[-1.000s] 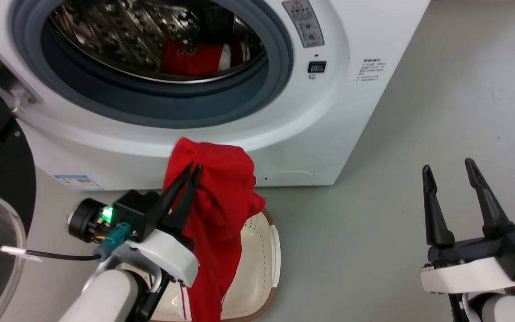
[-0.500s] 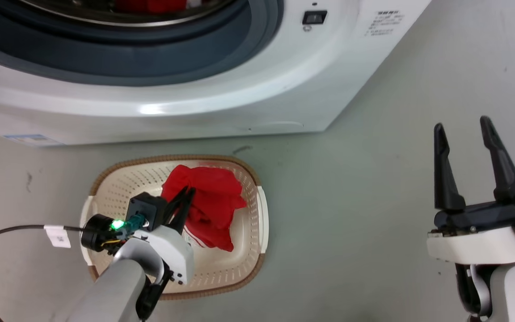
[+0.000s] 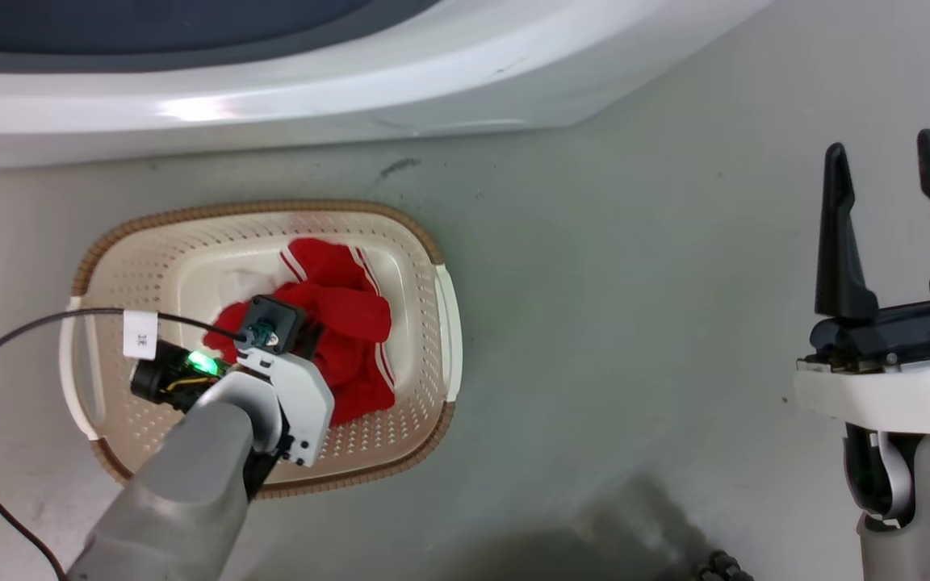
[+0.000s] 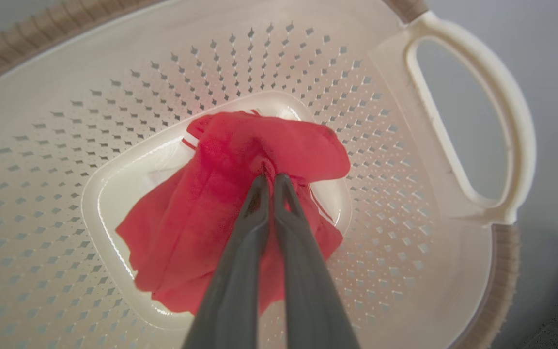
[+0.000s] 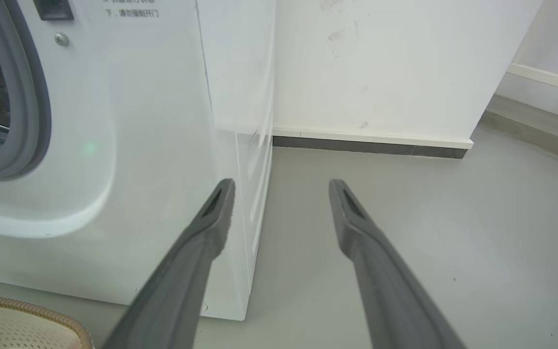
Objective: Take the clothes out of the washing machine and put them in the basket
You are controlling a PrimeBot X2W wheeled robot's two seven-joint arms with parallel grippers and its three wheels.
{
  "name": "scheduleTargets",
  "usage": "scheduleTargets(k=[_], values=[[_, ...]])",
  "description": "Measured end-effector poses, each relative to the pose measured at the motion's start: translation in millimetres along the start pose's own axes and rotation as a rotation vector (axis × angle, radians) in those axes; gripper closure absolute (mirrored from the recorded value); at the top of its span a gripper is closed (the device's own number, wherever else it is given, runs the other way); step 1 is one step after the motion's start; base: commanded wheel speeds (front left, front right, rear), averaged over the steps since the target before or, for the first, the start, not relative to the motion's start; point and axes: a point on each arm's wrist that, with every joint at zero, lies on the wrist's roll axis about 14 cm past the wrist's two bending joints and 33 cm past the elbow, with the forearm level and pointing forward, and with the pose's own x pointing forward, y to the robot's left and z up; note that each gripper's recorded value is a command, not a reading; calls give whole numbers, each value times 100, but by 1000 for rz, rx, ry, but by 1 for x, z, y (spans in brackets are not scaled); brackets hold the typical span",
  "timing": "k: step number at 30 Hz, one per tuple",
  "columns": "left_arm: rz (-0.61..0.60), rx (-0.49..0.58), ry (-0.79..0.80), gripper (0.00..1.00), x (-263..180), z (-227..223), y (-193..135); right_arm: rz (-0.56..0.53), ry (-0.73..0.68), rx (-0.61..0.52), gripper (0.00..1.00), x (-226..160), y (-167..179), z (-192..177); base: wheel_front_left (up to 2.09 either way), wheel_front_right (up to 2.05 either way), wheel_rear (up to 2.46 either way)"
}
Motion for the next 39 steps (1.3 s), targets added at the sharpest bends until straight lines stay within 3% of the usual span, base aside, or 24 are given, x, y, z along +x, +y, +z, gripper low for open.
scheduleTargets(k=[9, 16, 17, 18, 28, 39], values=[[-18, 86, 257, 100, 25, -64, 12, -23, 71, -13, 0, 6, -10, -36, 0, 0, 0], [-66, 111, 344, 98, 32, -83, -3, -28, 94, -20, 0, 7, -12, -47, 0, 0, 0], [-68, 114, 340, 14, 31, -81, -4, -24, 90, -18, 0, 8, -11, -45, 0, 0, 0], [-68, 115, 329, 0, 30, -78, -5, -22, 85, -16, 0, 8, -10, -43, 0, 0, 0], [-28, 77, 161, 0, 2, -39, -11, 5, 13, -7, 0, 2, 1, -6, 0, 0, 0], [97, -24, -65, 0, -48, 13, -6, 33, -65, -5, 0, -22, 13, 41, 0, 0, 0]])
